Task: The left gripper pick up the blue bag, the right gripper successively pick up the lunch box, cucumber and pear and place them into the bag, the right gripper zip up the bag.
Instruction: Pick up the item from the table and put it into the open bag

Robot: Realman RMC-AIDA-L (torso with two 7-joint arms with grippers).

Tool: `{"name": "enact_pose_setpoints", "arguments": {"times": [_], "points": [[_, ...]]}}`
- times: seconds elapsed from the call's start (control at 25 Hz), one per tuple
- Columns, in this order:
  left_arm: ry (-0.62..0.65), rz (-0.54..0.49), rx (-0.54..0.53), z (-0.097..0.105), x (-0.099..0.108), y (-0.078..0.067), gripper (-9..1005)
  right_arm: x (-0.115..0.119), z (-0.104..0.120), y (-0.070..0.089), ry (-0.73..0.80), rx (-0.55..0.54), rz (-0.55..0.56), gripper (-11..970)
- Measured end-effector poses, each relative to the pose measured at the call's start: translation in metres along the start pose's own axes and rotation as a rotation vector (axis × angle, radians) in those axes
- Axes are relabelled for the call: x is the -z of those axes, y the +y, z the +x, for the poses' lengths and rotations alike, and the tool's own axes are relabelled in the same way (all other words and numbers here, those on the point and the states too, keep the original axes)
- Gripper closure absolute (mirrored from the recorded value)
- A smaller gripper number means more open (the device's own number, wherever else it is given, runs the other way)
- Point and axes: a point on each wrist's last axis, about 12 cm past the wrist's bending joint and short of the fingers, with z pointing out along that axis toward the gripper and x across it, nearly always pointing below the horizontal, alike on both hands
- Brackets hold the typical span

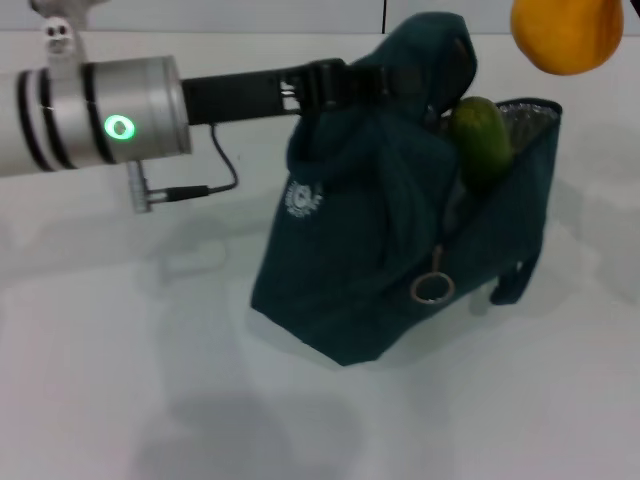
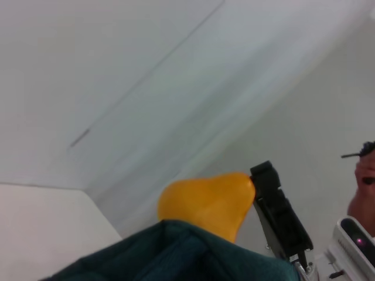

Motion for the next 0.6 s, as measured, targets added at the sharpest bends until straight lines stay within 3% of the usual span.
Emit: {"name": "enact_pose_setpoints", "arguments": {"times": [0.36, 0.48, 0.6], "points": [[0.053, 0.038, -0.004, -0.005, -0.037, 0.003, 941, 0.014, -0.007, -0.002, -0.025, 0.011, 0.014, 932], [0.026, -0.009, 0.003, -0.004, -0.033, 0.011, 941, 0.016, -0.007, -0.002, -0.028, 0.008, 0.016, 932], [-0.05, -0.105, 0.021, 0.0, -0.014, 0.025, 941, 0.014, -0.006, 0.0, -0.025, -0.003, 0.01, 931]]}}
